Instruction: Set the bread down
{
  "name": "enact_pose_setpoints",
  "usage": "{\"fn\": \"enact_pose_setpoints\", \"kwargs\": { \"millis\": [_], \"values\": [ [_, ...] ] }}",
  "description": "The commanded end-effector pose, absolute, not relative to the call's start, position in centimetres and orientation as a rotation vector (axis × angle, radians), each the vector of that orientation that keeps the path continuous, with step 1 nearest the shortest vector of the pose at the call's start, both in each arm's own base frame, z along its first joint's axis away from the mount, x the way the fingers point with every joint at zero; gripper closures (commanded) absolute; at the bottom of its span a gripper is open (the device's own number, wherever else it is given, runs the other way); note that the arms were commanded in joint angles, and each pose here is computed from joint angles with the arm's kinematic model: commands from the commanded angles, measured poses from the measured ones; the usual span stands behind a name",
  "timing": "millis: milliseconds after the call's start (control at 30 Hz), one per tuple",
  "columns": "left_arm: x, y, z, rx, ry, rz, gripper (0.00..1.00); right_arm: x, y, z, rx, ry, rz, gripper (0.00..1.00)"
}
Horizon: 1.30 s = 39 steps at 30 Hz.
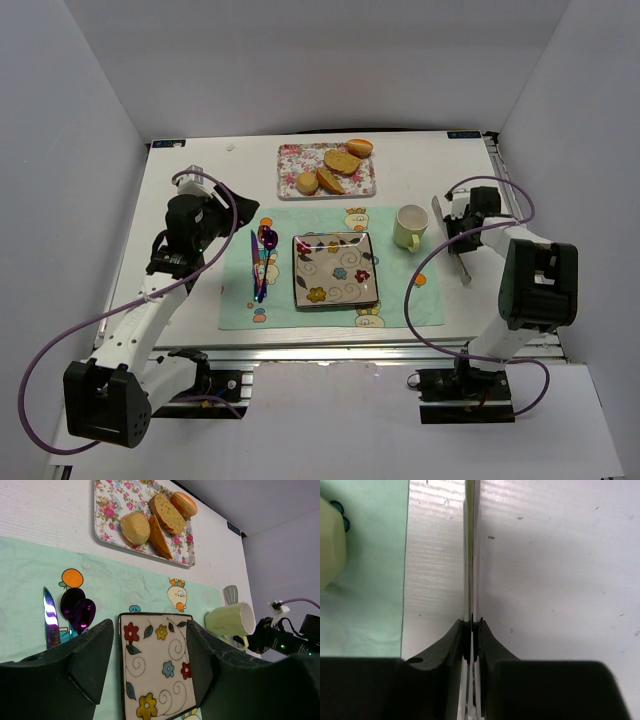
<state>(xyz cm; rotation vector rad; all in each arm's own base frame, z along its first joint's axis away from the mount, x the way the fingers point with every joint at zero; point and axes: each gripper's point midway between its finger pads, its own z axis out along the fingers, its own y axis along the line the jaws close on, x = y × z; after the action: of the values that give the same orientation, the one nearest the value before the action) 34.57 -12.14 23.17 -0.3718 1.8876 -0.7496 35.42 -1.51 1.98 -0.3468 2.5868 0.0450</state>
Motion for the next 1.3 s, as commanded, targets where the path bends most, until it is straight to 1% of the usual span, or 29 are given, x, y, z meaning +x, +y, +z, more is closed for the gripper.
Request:
{"fn": "enact_pose_setpoints", "kwargs": {
  "millis": [0,67,100,167,200,333,467,533,567,700,900,1067,1267],
  "values": [
    [34.3,-12.0,24.6,-0.352,1.855,-0.744,0.31,40.2,-1.8,10.5,-0.412,2.351,-0.005,0.81],
    [34.3,-12.1,24.8,-0.348,1.856,-0.743,0.31,41.7,-0.7,13.9,-0.479,2.254,0.026,0.76],
    [34.3,-12.0,24.8,-0.346,1.856,-0.742,0.3,43.3,0.1,17.2,-0.512,2.179,0.021,0.7],
    [34.3,-12.0,24.9,-0.348,1.855,-0.741,0.31,44.1,1.6,19.3,-0.556,2.148,0.053,0.67],
    [34.2,-12.0,25.0,-0.348,1.852,-0.742,0.31,45.1,2.9,21.7,-0.587,2.09,0.065,0.64],
    [34.0,-11.8,25.3,-0.354,1.844,-0.737,0.31,46.1,8.8,25.4,-0.716,1.975,0.124,0.57],
    [33.6,-11.5,25.3,-0.364,1.84,-0.725,0.31,46.5,14.4,26.9,-0.839,1.889,0.171,0.54],
    [33.3,-11.4,25.2,-0.368,1.842,-0.722,0.31,46.4,17.3,26.2,-0.898,1.881,0.21,0.54],
    [33.2,-11.4,25.3,-0.371,1.837,-0.724,0.31,46.5,18.3,26.8,-0.912,1.862,0.222,0.54],
    [32.8,-10.9,25.6,-0.386,1.825,-0.71,0.3,45.7,23.5,25.3,-1.026,1.839,0.281,0.54],
    [32.3,-10.5,25.3,-0.407,1.824,-0.7,0.3,44.5,28.4,21.9,-1.201,1.815,0.28,0.53],
    [32.1,-10.4,25.2,-0.415,1.825,-0.693,0.3,44.7,30.7,19.0,-1.314,1.79,0.193,0.53],
    [32.0,-10.2,25.0,-0.42,1.829,-0.682,0.3,45.5,31.4,17.8,-1.355,1.767,0.084,0.53]
  ]
}}
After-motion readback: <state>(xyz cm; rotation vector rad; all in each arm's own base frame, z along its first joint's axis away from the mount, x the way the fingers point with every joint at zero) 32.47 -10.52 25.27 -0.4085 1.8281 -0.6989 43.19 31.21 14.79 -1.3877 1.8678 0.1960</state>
